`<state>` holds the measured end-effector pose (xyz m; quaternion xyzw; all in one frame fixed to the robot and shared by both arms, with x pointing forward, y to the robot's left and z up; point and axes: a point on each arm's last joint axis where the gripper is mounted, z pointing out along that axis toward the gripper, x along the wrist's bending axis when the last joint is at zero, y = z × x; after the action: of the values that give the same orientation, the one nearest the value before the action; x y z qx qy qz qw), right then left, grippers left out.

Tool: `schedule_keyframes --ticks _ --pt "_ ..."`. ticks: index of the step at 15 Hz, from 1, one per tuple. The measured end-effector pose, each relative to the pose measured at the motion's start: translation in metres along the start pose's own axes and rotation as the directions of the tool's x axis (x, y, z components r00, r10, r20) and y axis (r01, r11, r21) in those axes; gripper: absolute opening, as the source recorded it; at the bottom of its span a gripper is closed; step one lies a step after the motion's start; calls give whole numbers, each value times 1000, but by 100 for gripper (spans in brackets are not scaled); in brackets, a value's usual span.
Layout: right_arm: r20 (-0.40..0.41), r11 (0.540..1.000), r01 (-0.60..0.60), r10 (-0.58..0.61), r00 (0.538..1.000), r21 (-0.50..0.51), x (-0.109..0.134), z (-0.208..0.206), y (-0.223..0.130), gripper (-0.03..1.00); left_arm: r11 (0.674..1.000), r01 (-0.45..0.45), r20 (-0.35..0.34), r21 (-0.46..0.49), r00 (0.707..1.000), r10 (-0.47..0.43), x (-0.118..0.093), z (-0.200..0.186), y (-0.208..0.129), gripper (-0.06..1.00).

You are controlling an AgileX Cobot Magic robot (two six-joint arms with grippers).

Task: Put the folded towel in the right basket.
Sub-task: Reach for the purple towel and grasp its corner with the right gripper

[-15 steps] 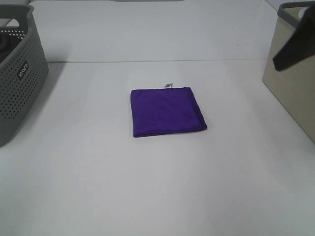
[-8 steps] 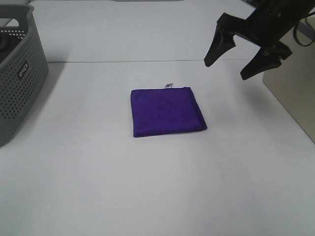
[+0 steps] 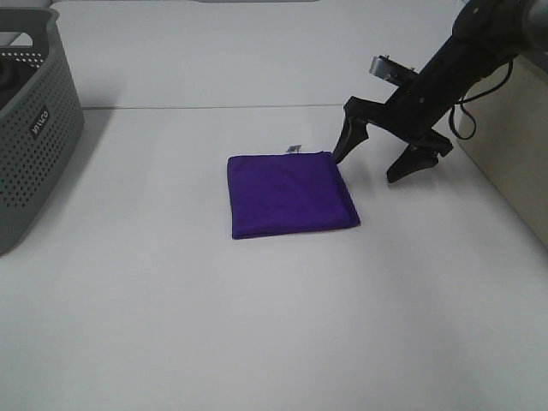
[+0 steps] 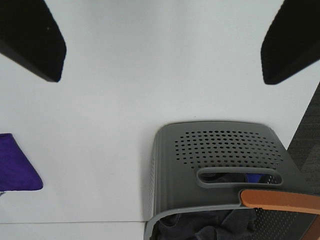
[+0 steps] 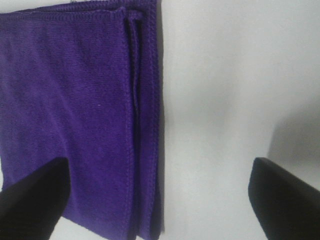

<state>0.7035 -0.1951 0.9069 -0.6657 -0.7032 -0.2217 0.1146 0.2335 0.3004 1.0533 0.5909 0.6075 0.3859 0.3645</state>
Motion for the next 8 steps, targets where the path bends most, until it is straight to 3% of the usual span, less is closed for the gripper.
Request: schedule_keyframes --ticks 8 --pt "6 1000 -6 6 1000 -7 -9 18 2 93 1000 0 0 0 1000 0 0 0 0 99"
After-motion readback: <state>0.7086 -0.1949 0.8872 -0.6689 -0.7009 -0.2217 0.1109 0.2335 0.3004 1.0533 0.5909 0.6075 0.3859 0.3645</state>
